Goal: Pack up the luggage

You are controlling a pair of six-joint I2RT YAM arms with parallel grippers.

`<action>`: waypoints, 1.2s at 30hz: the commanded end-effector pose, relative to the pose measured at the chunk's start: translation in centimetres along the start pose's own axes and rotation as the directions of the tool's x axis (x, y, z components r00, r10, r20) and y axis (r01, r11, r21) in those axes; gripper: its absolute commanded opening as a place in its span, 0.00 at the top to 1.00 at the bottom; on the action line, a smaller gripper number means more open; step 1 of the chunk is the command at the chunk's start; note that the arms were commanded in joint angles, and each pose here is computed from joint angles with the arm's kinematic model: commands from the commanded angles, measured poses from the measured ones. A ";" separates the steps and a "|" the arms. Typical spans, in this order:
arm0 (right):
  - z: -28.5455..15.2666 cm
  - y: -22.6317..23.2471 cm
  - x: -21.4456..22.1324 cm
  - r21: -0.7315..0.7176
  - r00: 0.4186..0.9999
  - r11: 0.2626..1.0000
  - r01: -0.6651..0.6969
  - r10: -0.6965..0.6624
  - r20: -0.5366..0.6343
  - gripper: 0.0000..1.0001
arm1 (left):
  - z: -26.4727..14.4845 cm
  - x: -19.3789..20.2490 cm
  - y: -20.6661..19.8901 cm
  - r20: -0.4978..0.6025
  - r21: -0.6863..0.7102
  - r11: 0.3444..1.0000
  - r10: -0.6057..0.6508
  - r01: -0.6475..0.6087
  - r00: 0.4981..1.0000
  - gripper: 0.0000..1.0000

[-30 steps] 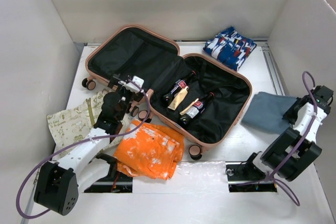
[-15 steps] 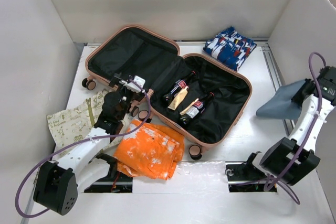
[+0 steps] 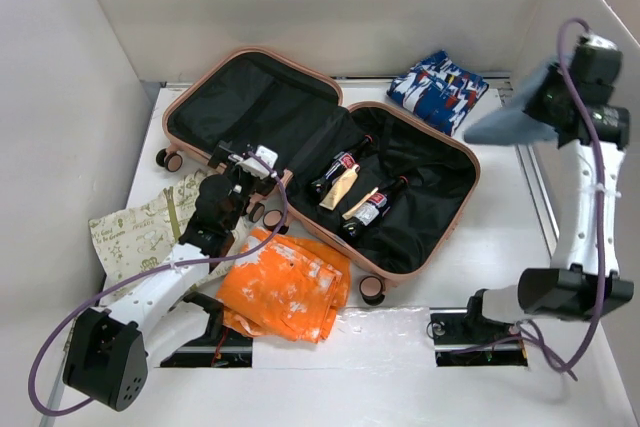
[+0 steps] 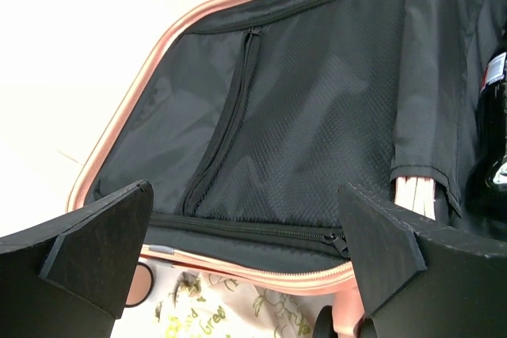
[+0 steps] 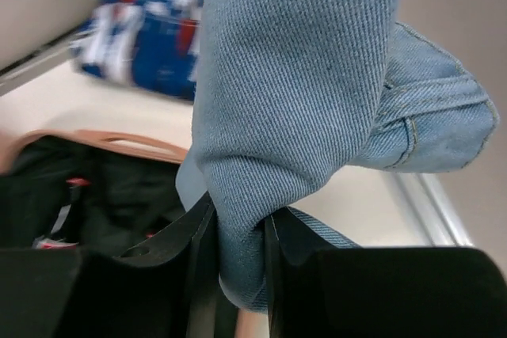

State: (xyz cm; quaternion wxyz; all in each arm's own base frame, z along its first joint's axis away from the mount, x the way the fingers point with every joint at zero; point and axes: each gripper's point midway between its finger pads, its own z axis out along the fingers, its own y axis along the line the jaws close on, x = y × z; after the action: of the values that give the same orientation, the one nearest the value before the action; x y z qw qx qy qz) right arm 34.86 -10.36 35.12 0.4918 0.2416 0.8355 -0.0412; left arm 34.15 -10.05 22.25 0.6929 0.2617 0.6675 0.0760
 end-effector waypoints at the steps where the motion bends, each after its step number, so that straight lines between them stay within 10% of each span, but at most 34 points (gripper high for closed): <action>1: -0.3 7.6 -4.3 -0.175 0.990 0.984 0.022 0.003 0.140 1.00 | -0.1 -3.0 1.7 0.070 -0.046 0.999 -0.021 0.025 0.997 0.00; 9: -2.5 28.7 2.4 -0.705 0.995 0.702 0.099 -0.086 0.053 1.00 | -0.4 -2.0 2.5 -0.002 -0.094 0.994 -0.063 0.063 0.998 0.00; 19: -0.9 35.0 16.6 -0.956 0.921 0.293 -0.023 -0.365 -0.134 1.00 | -0.5 -1.9 2.4 -0.011 -0.090 0.994 -0.062 0.060 0.998 0.00; 36: 5.4 19.2 27.0 -0.835 0.610 0.550 0.023 -0.670 -0.424 1.00 | -0.3 -1.3 1.8 -0.029 -0.062 0.997 -0.048 0.046 0.998 0.00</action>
State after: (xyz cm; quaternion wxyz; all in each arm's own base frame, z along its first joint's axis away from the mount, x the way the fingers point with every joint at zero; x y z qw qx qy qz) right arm 37.81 16.27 13.35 0.1850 -0.1555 0.9076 0.3433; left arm 33.76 -8.61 21.38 0.6644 0.2342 0.7038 0.0916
